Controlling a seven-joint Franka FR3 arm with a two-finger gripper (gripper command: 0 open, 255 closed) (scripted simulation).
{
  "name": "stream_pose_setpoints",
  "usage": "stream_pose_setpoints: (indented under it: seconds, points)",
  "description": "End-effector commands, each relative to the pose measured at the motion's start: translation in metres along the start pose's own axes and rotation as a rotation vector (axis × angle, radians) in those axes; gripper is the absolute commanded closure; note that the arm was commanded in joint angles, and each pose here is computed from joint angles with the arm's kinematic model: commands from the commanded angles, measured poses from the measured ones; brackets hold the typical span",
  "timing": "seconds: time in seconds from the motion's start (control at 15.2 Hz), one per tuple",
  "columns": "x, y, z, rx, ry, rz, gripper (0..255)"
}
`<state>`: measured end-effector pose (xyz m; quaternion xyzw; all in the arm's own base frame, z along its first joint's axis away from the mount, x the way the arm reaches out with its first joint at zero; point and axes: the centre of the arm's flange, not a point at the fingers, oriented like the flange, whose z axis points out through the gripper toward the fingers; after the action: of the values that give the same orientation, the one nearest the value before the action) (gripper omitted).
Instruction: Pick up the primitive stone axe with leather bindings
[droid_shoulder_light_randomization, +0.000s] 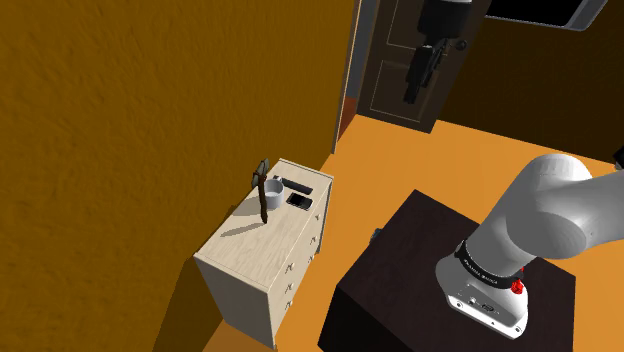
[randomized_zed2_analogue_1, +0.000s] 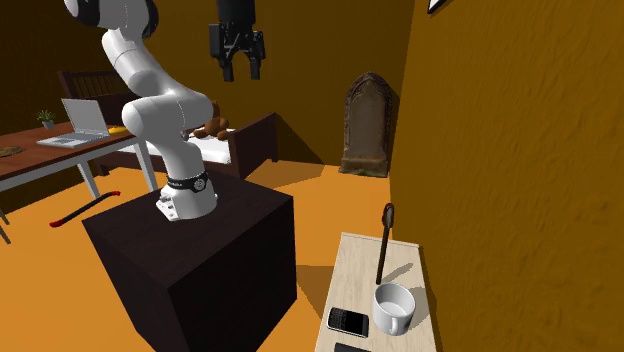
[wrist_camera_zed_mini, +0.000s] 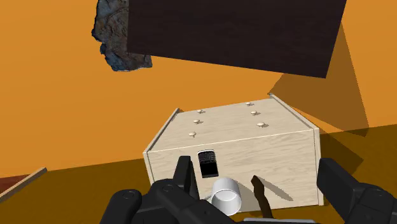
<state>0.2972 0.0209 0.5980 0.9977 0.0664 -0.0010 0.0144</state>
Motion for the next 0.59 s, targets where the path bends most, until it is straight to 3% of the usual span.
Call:
stream_pose_setpoints:
  seconds: [0.0, 0.53]
  points:
    - [0.0, 0.0, 0.0, 0.0, 0.0, 0.0, 0]
    - [0.102, 0.001, 0.053, -0.01, -0.067, -0.208, 0]
